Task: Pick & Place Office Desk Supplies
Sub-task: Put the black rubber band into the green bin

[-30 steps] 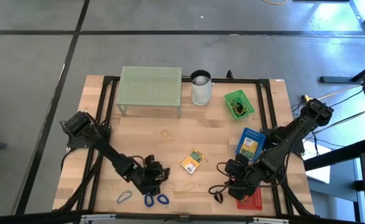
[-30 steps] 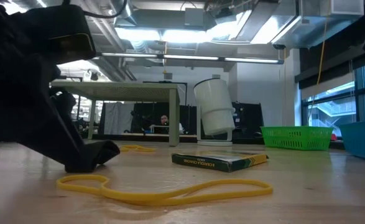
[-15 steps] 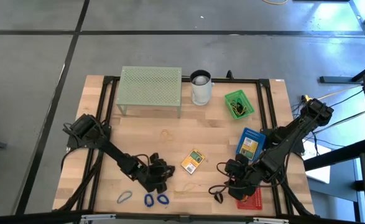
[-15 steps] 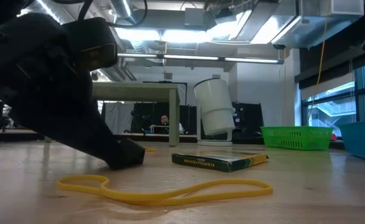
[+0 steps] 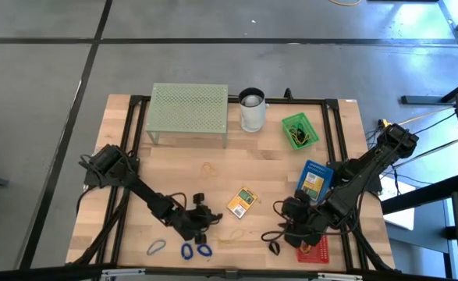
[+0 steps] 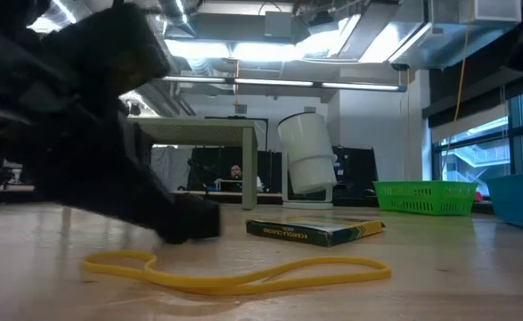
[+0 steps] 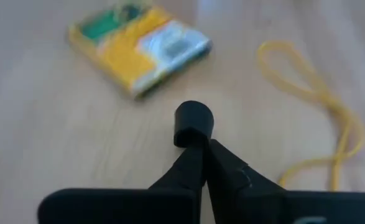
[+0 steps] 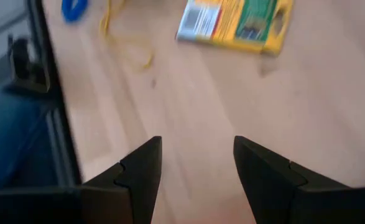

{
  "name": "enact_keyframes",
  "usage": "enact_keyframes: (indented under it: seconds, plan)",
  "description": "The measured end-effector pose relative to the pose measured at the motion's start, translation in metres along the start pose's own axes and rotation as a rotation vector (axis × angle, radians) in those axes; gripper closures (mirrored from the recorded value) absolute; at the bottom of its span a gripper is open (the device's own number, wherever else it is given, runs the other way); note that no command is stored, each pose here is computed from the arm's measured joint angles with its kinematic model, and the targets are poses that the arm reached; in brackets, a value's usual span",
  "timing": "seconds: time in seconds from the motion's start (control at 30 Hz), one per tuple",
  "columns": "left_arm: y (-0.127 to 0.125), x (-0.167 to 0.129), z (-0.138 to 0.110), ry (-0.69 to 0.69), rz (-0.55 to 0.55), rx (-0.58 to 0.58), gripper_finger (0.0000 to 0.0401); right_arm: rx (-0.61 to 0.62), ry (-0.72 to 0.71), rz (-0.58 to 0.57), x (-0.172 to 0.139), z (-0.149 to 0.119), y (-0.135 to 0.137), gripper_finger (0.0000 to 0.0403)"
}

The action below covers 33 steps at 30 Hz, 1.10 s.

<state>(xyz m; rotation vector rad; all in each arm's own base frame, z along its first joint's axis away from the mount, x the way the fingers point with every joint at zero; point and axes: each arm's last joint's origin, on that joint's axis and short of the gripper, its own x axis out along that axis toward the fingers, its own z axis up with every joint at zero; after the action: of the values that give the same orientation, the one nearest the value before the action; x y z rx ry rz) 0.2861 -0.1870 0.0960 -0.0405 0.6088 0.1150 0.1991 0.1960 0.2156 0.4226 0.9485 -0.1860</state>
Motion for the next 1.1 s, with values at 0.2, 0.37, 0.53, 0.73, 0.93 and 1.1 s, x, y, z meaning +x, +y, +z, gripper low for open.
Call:
enact_keyframes:
  seconds: [0.2, 0.37, 0.53, 0.73, 0.93, 1.1]
  plan:
    - [-0.005, -0.013, 0.035, -0.244, 0.029, 0.132, 0.0396, -0.056, -0.162, -0.047, 0.0, 0.006, 0.001, 0.0201]
    - [-0.005, -0.031, 0.069, -0.468, 0.096, 0.245, 0.0395, -0.107, -0.301, -0.049, -0.002, 0.013, 0.006, 0.0201]
    - [0.0, -0.053, 0.099, -0.643, 0.124, 0.299, 0.0394, -0.21, -0.417, -0.02, -0.002, 0.026, 0.015, 0.0201]
    - [0.007, -0.068, 0.118, -0.736, -0.049, 0.281, 0.0394, -0.408, -0.566, 0.032, -0.007, 0.047, 0.027, 0.0201]
    - [0.012, -0.067, 0.126, -0.781, -0.318, 0.279, 0.0393, -0.613, -0.74, 0.054, -0.015, 0.068, 0.037, 0.0201]
    - [0.02, -0.063, 0.137, -0.798, -0.346, 0.272, 0.0393, -0.733, -0.827, 0.193, -0.02, 0.084, 0.041, 0.0202]
